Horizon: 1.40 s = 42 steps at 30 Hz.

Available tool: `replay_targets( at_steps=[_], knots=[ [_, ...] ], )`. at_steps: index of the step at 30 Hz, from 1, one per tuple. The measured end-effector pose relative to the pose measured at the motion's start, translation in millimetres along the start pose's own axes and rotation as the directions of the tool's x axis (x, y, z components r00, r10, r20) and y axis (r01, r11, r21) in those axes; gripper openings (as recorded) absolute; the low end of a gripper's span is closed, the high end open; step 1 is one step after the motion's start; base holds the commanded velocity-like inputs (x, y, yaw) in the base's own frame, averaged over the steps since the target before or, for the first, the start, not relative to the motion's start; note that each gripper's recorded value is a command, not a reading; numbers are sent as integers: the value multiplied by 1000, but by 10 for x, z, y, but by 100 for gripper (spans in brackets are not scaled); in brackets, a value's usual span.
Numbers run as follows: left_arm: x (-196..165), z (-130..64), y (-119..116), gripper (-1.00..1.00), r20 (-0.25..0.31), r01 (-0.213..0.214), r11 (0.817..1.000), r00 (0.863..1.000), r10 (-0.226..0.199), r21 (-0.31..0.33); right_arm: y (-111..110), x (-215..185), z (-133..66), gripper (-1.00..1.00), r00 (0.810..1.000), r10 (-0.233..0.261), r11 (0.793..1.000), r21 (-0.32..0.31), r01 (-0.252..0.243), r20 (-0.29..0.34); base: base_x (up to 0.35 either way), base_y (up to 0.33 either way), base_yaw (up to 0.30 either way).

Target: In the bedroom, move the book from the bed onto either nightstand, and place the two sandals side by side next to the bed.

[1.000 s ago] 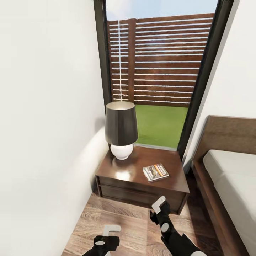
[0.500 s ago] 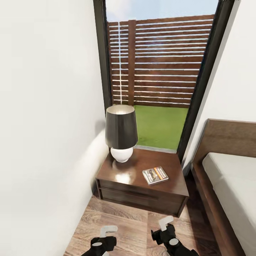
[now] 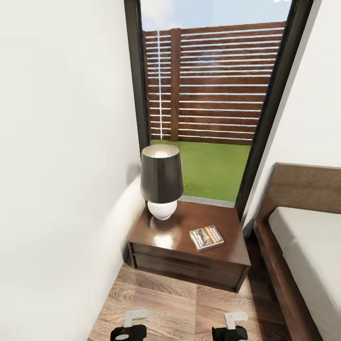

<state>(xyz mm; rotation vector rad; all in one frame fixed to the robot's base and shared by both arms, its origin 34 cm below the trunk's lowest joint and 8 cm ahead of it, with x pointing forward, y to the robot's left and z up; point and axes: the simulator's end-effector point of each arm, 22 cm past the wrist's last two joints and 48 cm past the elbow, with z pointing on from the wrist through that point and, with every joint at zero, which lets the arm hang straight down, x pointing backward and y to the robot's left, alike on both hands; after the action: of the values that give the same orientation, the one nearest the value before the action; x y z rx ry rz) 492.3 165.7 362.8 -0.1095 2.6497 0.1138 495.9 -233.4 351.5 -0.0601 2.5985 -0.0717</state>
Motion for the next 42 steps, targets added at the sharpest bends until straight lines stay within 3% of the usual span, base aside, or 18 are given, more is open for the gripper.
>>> replay_targets(
  at_steps=[5, 17, 26, 37, 42],
  knots=[
    [106, -64, 142, 100, -30, -13, 999, 999, 12, -29, -58, 65, -99, 100, 1000, 7, 1000, 12, -7, -6, 0, 0, 0],
    [138, -236, 450, 100, -31, -16, 996, 999, 13, -86, -212, 44, -302, 100, 999, 43, 998, 38, -42, -24, 0, 0, 0],
    [430, -424, 619, 100, -85, -28, 993, 996, 19, -111, -352, -97, -454, 100, 998, 58, 997, 53, -59, 23, 0, 0, 0],
    [596, -647, 779, 100, -110, 47, 988, 992, -63, -146, -371, -89, -659, 100, 998, 58, 997, 53, -59, 24, 0, 0, 0],
    [636, -737, 895, 100, -118, 51, 985, 990, -71, -163, -374, -23, -768, 100, 998, 57, 997, 53, -58, 23, 0, 0, 0]
  ],
)
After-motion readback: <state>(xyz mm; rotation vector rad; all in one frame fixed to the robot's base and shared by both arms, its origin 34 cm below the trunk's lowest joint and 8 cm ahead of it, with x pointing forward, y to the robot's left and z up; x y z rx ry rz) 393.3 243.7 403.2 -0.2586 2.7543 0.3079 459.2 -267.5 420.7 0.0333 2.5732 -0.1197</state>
